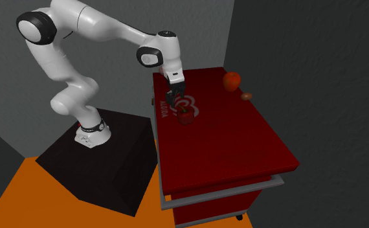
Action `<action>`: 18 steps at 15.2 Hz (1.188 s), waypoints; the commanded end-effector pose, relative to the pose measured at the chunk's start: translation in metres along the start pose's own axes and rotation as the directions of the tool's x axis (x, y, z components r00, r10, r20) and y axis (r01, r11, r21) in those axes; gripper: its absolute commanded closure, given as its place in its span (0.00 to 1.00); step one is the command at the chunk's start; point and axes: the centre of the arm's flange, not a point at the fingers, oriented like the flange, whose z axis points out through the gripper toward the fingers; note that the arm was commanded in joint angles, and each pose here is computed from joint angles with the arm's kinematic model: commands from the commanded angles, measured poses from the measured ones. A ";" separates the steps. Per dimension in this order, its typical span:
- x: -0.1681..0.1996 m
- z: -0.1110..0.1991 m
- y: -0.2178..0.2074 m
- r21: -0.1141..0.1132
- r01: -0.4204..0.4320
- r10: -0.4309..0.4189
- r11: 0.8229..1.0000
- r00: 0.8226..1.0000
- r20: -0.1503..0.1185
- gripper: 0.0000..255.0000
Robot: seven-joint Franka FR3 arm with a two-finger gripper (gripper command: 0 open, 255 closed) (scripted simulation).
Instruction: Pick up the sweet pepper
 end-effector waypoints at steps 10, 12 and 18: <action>0.000 0.024 0.000 0.000 -0.001 0.001 1.000 1.000 -0.001 1.00; 0.000 0.024 0.000 0.000 -0.001 0.001 1.000 1.000 -0.001 1.00; 0.001 0.013 -0.001 0.000 -0.001 0.001 1.000 1.000 -0.001 1.00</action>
